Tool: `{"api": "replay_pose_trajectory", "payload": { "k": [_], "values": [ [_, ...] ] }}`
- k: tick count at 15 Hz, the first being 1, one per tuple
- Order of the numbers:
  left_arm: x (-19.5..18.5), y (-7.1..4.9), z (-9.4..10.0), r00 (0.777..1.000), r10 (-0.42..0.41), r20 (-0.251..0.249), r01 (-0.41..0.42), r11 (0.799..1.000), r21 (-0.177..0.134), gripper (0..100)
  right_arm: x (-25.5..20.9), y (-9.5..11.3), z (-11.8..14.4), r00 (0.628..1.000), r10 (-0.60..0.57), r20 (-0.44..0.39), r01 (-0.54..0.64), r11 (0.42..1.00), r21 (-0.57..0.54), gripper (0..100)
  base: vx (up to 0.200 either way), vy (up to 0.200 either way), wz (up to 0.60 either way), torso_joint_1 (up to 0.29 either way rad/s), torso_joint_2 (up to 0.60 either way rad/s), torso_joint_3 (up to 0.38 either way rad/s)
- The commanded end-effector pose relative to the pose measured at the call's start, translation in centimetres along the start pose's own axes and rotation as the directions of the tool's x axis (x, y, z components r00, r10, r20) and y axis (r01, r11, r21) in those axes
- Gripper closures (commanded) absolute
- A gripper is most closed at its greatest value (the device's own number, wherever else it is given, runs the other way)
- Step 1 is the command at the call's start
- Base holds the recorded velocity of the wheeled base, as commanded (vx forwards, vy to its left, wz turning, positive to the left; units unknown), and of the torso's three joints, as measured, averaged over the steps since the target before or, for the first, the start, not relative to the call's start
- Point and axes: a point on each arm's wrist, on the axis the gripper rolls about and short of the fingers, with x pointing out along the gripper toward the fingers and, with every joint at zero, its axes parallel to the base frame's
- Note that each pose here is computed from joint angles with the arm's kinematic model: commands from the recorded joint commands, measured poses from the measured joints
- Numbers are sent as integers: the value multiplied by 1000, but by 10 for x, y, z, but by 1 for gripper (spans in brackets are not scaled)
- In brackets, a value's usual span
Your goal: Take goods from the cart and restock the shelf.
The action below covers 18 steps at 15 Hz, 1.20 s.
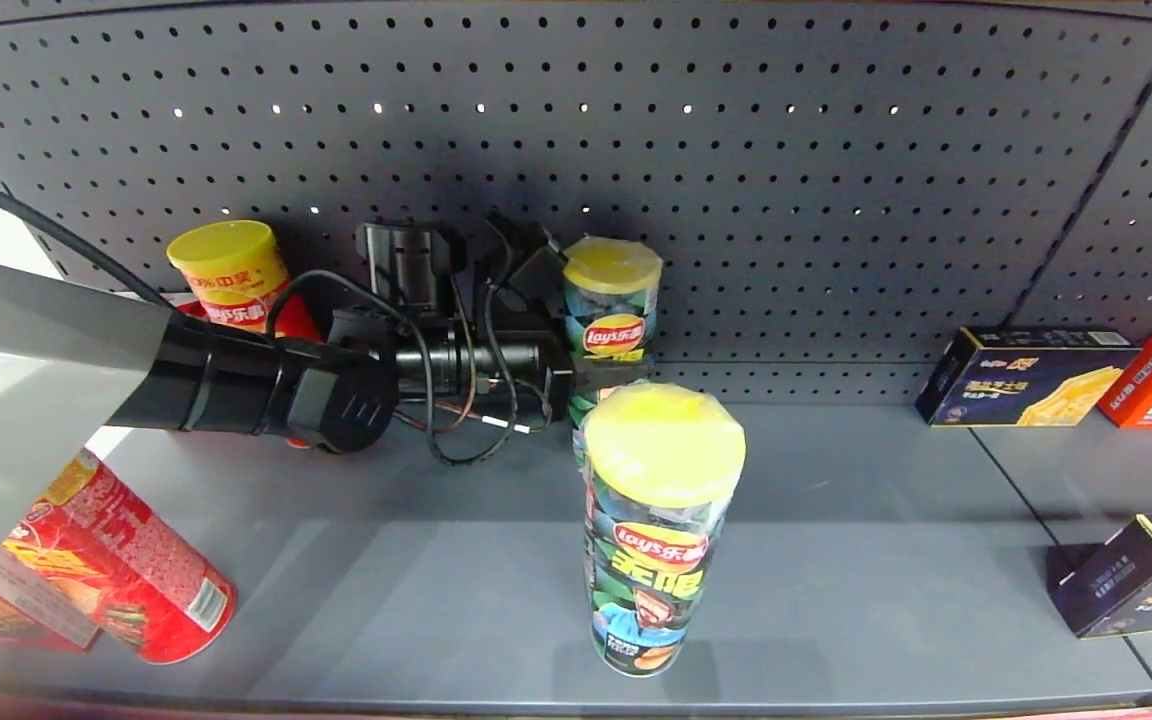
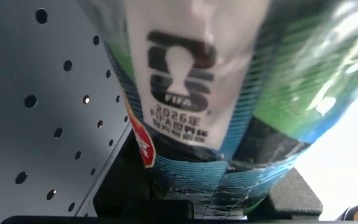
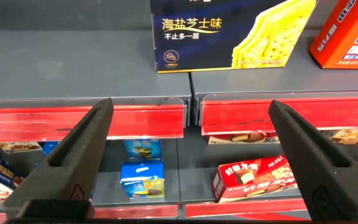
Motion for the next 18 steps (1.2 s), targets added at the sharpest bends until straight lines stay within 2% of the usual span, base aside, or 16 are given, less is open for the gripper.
{"api": "replay_pose_trajectory", "payload": {
  "k": [1, 4, 6, 9, 12, 18],
  "values": [
    [1, 1, -3, 1000, 0, -5, 0, 1000, -5, 0, 0, 0, 0, 1000, 1, 0, -1, 1000, 0, 0, 0, 0, 0, 0, 0, 0],
    [-2, 1, -3, 1000, 7, -9, -7, 1000, -6, 0, 0, 0, 0, 1000, 1, 0, -1, 1000, 0, 0, 0, 0, 0, 0, 0, 0],
    [-12, -4, 10, 1000, 18, 7, -18, 1000, 11, 0, 0, 0, 0, 1000, 1, 0, -1, 1000, 0, 0, 0, 0, 0, 0, 0, 0],
    [-33, -22, 20, 1000, 26, 16, -27, 999, 23, 0, 0, 0, 0, 1000, 1, 0, -1, 1000, 0, 0, 0, 0, 0, 0, 0, 0],
    [-50, -32, 24, 998, 58, 23, -59, 998, 33, 0, 0, 0, 0, 1000, 1, 0, -1, 1000, 0, 0, 0, 0, 0, 0, 0, 0],
    [-69, -52, 31, 998, 66, 25, -67, 997, 36, 0, 0, 0, 0, 1000, 1, 0, -1, 1000, 0, 0, 0, 0, 0, 0, 0, 0]
  ]
}}
